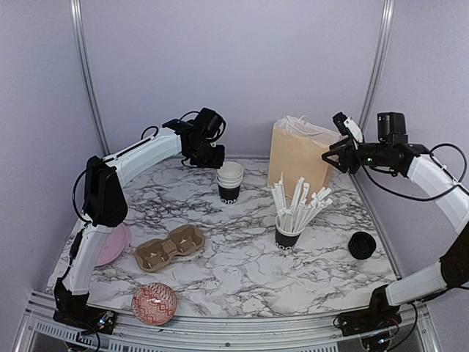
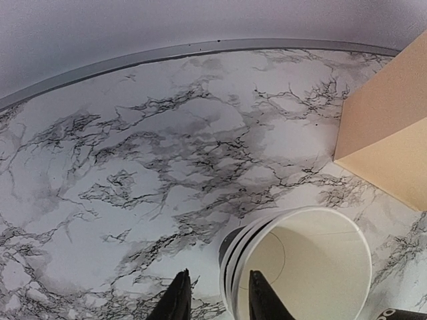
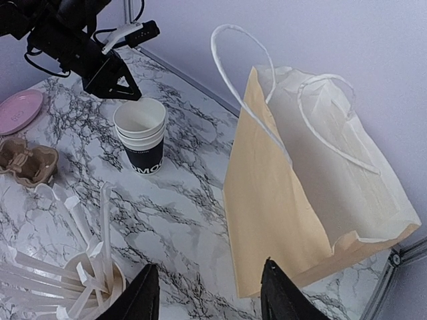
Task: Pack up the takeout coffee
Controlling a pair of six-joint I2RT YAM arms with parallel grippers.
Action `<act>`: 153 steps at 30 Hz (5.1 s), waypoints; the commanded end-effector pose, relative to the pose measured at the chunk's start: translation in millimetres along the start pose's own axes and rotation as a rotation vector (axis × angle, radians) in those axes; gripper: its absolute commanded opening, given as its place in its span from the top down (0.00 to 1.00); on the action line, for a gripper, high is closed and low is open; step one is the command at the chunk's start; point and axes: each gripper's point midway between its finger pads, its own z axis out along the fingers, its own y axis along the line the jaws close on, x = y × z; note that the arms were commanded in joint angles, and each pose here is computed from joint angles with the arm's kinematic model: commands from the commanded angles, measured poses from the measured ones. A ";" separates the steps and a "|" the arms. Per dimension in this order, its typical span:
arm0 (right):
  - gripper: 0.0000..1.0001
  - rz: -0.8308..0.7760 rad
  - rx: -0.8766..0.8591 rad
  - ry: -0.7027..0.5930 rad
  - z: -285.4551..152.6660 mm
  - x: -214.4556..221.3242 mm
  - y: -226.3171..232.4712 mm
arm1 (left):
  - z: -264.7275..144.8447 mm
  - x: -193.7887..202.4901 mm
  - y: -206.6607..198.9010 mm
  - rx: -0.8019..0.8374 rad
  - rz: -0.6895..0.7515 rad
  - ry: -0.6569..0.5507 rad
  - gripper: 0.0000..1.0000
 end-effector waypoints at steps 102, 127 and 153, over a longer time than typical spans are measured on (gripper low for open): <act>0.51 0.014 -0.103 -0.018 7.6 -4.4 13.0 | -58.3 28.4 143.6 -0.214 -0.026 0.149 0.84; 0.50 0.015 -0.105 -0.020 4.8 -5.6 14.9 | -102.2 -8.8 106.1 0.156 -0.132 0.050 1.00; 0.50 -0.056 -0.160 0.001 20.8 -20.6 36.6 | -105.8 -5.6 125.9 0.135 -0.190 0.060 1.00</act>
